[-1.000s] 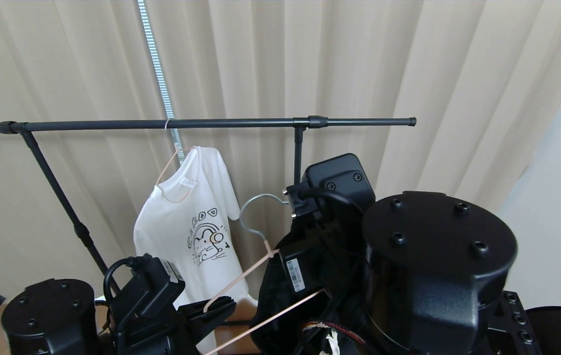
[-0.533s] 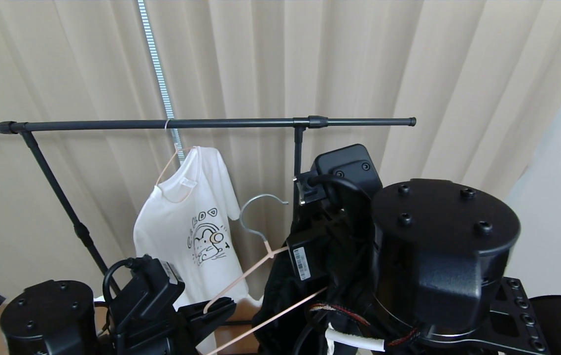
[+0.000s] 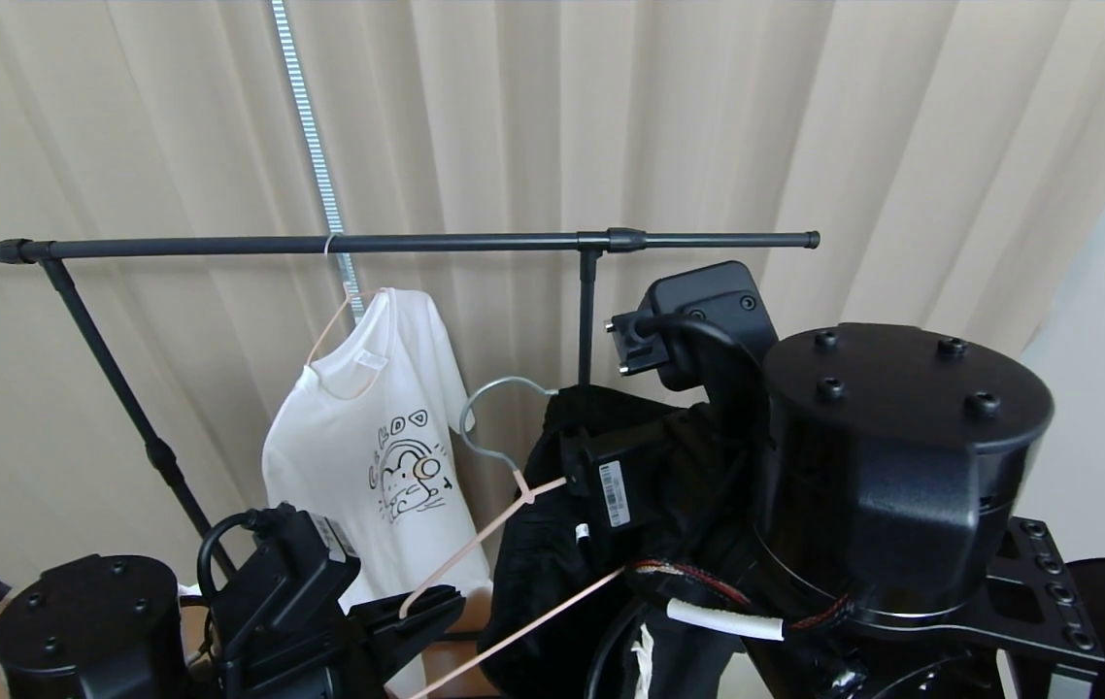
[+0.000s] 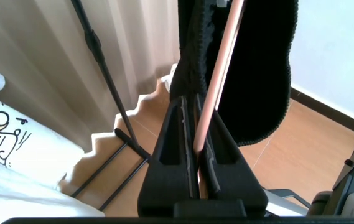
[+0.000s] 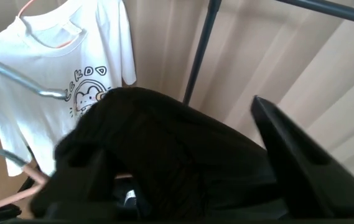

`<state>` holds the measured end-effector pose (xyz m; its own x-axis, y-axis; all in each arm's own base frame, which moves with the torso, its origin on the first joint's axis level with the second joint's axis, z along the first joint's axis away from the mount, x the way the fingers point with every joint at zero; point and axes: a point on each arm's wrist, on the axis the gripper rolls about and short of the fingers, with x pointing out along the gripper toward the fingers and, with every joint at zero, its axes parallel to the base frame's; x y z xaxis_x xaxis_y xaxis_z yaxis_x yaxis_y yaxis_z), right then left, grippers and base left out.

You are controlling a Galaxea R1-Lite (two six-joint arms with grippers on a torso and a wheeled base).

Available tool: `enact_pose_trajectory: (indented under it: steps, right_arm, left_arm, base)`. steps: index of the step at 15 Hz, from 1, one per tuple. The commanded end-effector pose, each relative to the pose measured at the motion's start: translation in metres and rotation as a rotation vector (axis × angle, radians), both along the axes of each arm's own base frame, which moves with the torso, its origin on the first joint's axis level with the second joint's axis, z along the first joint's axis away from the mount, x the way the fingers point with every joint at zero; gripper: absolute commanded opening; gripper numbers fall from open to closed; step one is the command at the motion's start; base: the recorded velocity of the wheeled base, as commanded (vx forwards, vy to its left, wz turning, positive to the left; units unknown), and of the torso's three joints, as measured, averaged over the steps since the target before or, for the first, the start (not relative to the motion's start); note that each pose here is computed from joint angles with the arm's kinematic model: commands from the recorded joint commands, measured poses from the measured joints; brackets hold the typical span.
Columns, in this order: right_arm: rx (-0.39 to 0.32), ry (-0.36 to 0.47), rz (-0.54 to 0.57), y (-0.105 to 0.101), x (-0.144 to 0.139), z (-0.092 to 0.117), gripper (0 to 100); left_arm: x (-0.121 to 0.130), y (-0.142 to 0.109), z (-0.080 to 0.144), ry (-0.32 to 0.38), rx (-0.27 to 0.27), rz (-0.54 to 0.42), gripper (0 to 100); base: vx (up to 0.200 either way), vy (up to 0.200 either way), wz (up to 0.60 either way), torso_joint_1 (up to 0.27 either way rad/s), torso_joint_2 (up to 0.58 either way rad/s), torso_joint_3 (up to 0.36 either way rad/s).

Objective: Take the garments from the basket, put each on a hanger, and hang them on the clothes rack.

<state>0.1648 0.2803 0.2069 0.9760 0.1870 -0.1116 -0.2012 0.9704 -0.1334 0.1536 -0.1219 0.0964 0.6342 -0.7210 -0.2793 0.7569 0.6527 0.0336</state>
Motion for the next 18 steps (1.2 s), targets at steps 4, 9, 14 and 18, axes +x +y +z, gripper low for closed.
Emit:
enact_pose_trajectory:
  steps: [4,9,14,18]
  right_arm:
    - [0.001,-0.001,-0.013,-0.002,0.004,0.000,100]
    - [-0.009,0.005,-0.007,-0.003,0.001,-0.002,100]
    - [-0.032,0.011,0.009,-0.002,-0.004,-0.006,100]
    - [-0.035,0.012,0.017,-0.001,-0.006,-0.006,100]
  left_arm:
    - [-0.001,0.000,0.001,-0.014,-0.012,-0.002,0]
    - [0.007,0.000,0.002,-0.011,-0.027,0.025,0]
    - [0.011,0.003,0.003,-0.012,-0.036,0.053,0]
    - [0.019,0.005,0.006,-0.021,-0.049,0.083,0]
  base:
    - [0.000,0.000,0.00,0.000,0.00,0.000]
    - [0.000,0.000,0.00,0.000,0.00,0.000]
    - [0.000,0.000,0.00,0.000,0.00,0.000]
    - [0.000,0.000,0.00,0.000,0.00,0.000]
